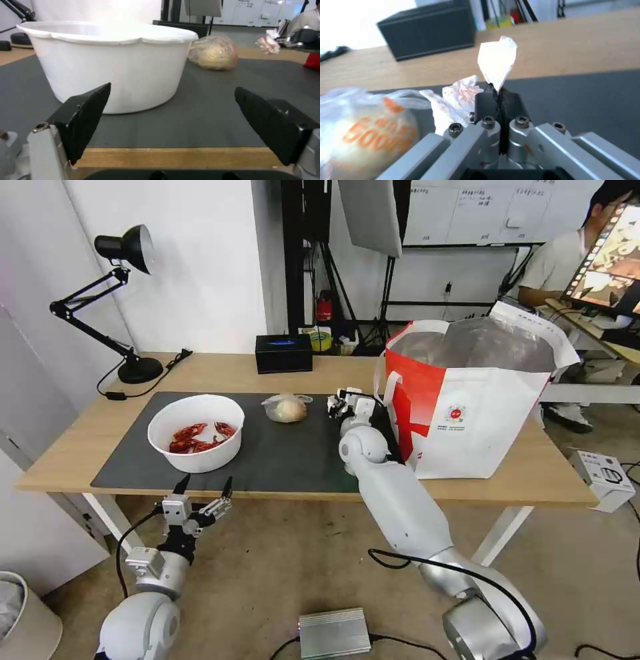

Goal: Pick up the trash from the table and place it into the takeout bag.

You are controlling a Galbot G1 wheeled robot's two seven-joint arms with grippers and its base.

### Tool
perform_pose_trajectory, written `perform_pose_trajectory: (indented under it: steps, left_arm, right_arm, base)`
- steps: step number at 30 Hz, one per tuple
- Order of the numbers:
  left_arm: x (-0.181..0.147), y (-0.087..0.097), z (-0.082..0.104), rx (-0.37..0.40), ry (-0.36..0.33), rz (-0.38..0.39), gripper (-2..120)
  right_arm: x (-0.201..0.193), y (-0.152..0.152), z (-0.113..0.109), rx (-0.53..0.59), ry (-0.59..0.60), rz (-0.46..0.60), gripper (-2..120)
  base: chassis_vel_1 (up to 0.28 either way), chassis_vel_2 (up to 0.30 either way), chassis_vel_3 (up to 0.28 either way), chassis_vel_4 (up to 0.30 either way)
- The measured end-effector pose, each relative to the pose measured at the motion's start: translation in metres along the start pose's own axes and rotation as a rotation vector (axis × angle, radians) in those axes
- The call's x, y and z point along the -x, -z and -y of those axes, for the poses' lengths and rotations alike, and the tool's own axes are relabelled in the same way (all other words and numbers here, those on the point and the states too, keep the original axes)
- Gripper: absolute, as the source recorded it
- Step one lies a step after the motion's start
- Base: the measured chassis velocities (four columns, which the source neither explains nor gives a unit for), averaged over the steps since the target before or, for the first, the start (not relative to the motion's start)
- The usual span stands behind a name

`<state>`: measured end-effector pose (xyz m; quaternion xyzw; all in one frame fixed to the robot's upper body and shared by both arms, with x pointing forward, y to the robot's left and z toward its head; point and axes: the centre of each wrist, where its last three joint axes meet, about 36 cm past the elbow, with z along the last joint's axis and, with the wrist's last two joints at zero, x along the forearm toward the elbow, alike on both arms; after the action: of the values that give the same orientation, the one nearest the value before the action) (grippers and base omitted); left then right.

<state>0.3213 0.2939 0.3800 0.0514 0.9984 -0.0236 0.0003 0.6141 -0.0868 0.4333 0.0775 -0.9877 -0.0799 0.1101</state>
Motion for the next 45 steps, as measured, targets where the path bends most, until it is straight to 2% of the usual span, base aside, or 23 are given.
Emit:
perform_pose_trajectory:
  steps: [6, 9, 17, 22, 23, 25, 28, 29, 32, 37, 38, 41, 42, 43, 45]
  left_arm:
    - [-0.001, 0.000, -0.002, 0.001, 0.002, 0.000, 100]
    - [-0.001, -0.001, -0.002, 0.000, 0.001, 0.001, 100]
    - [-0.004, -0.005, 0.003, -0.008, -0.006, -0.002, 100]
    - [-0.004, -0.004, 0.003, -0.007, -0.008, -0.001, 100]
    - [-0.004, -0.004, 0.003, -0.006, -0.010, 0.000, 100]
    - [-0.004, -0.004, 0.003, -0.006, -0.010, 0.000, 100]
    - [-0.004, -0.003, 0.004, -0.005, -0.013, 0.002, 100]
    - [-0.004, -0.003, 0.004, -0.005, -0.013, 0.002, 100]
    - [-0.004, -0.003, 0.005, -0.007, -0.017, 0.004, 100]
    - [-0.004, -0.004, 0.007, -0.007, -0.024, 0.004, 100]
    - [-0.003, -0.004, 0.009, -0.007, -0.028, 0.003, 100]
    - [-0.002, -0.004, 0.010, -0.006, -0.033, 0.005, 100]
    - [-0.001, -0.004, 0.012, -0.007, -0.038, 0.008, 100]
    - [-0.001, -0.004, 0.012, -0.007, -0.038, 0.008, 100]
    - [0.000, -0.004, 0.014, -0.006, -0.045, 0.009, 100]
  right_arm:
    - [-0.028, -0.013, 0.018, -0.106, 0.076, 0.102, 0]
    - [-0.056, -0.025, 0.031, -0.164, 0.142, 0.187, 0]
    - [-0.115, -0.049, 0.050, -0.259, 0.246, 0.280, 0]
    - [-0.136, -0.050, 0.060, -0.321, 0.272, 0.385, 0]
    - [-0.147, -0.047, 0.065, -0.344, 0.277, 0.440, 0]
    - [-0.150, -0.046, 0.067, -0.349, 0.278, 0.457, 0]
    - [-0.175, -0.038, 0.089, -0.384, 0.271, 0.598, 0]
    - [-0.175, -0.038, 0.089, -0.384, 0.271, 0.598, 0]
    - [-0.199, -0.021, 0.109, -0.372, 0.227, 0.694, 0]
    - [-0.215, 0.004, 0.127, -0.349, 0.174, 0.752, 0]
    - [-0.221, 0.021, 0.137, -0.343, 0.146, 0.784, 0]
    - [-0.223, 0.041, 0.147, -0.348, 0.115, 0.808, 0]
    - [-0.223, 0.061, 0.155, -0.348, 0.079, 0.824, 0]
    - [-0.223, 0.061, 0.155, -0.348, 0.079, 0.824, 0]
    - [-0.219, 0.085, 0.160, -0.328, 0.030, 0.829, 0]
  base:
    - [0.000, 0.000, 0.000, 0.000]
    - [0.000, 0.000, 0.000, 0.000]
    - [0.000, 0.000, 0.000, 0.000]
    - [0.000, 0.000, 0.000, 0.000]
    - [0.000, 0.000, 0.000, 0.000]
    - [0.000, 0.000, 0.000, 0.000]
    - [0.000, 0.000, 0.000, 0.000]
    - [0.000, 0.000, 0.000, 0.000]
    - [0.000, 0.000, 0.000, 0.000]
    - [0.000, 0.000, 0.000, 0.000]
    - [0.000, 0.000, 0.000, 0.000]
    - [0.000, 0.000, 0.000, 0.000]
    - [0.000, 0.000, 0.000, 0.000]
    - [0.000, 0.000, 0.000, 0.000]
    - [0.000, 0.000, 0.000, 0.000]
